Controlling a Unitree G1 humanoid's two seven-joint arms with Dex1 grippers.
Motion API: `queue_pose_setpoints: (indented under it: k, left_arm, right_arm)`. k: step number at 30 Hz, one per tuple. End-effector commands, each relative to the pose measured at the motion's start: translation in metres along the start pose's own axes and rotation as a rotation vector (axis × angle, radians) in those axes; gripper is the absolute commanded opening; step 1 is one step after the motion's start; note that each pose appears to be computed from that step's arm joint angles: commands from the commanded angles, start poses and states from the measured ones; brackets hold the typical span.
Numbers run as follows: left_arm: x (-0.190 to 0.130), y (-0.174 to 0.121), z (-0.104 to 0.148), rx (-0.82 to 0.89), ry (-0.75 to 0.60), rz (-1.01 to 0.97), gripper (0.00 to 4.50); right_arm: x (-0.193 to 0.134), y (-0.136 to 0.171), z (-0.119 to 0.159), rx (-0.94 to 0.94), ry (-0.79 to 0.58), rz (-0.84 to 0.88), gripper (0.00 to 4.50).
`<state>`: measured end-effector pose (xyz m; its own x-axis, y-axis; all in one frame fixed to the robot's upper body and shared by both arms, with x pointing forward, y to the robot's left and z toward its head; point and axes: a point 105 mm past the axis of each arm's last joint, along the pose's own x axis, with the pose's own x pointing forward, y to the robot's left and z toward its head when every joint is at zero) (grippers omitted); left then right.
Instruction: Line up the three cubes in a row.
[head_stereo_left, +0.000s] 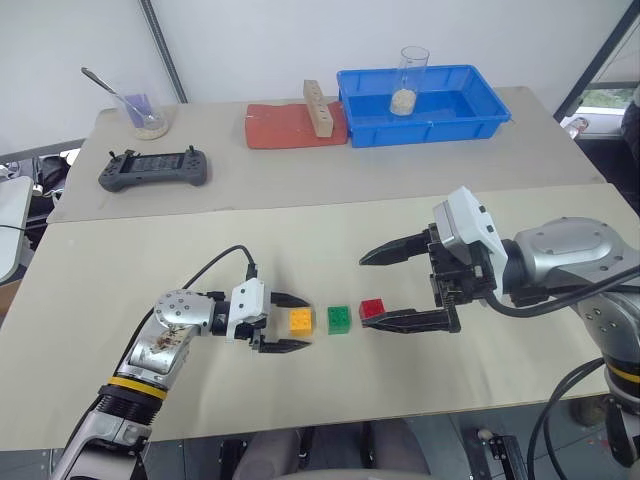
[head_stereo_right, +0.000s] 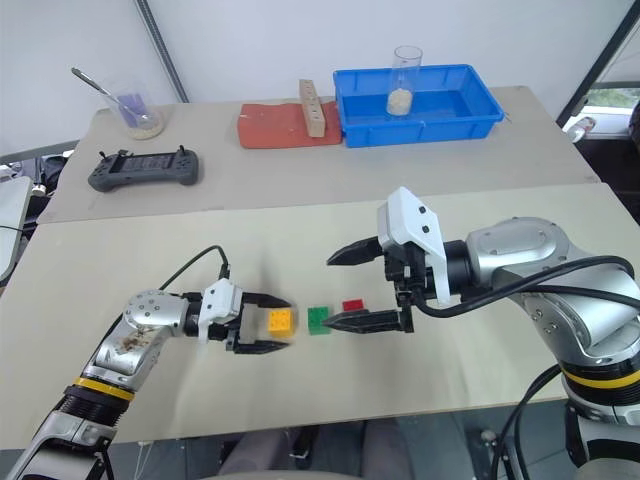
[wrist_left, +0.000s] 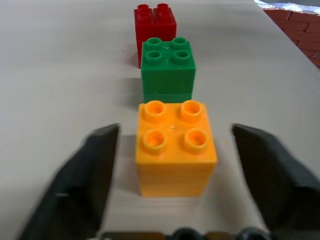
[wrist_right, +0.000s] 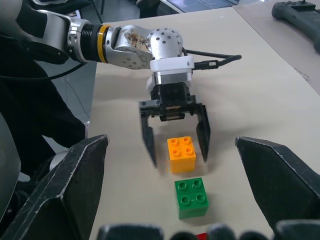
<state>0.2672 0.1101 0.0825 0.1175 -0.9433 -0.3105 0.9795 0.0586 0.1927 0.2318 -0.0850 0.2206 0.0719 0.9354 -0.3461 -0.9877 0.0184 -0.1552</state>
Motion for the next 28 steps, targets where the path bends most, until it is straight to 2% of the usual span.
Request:
queue_pose_setpoints:
  k: [1, 7, 10, 14, 17, 21, 28]
  left_arm:
    - [-0.005, 0.002, 0.011, 0.035, 0.004, 0.007, 4.46]
    - [-0.038, 0.011, 0.024, 0.051, 0.068, 0.064, 4.46]
    - [-0.065, 0.018, 0.055, 0.156, 0.133, 0.115, 4.46]
    - [-0.080, 0.020, 0.084, 0.142, 0.164, 0.181, 4.46]
    - [-0.089, 0.022, 0.086, 0.139, 0.191, 0.217, 4.46]
    - [-0.097, 0.028, 0.072, 0.119, 0.215, 0.286, 4.46]
    - [-0.095, 0.029, 0.075, 0.103, 0.161, 0.286, 4.46]
  right_arm:
    - [-0.002, -0.002, 0.010, -0.060, -0.022, -0.010, 4.50]
    - [-0.011, -0.010, 0.005, -0.057, -0.013, -0.047, 4.50]
    - [-0.025, -0.018, -0.001, -0.059, 0.015, -0.099, 4.50]
    - [-0.040, -0.024, -0.013, -0.043, 0.050, -0.146, 4.50]
    - [-0.044, -0.025, -0.020, -0.039, 0.063, -0.156, 4.50]
    - [-0.048, -0.030, -0.026, -0.028, 0.066, -0.184, 4.50]
    - [-0.045, -0.033, -0.028, -0.019, 0.048, -0.206, 4.50]
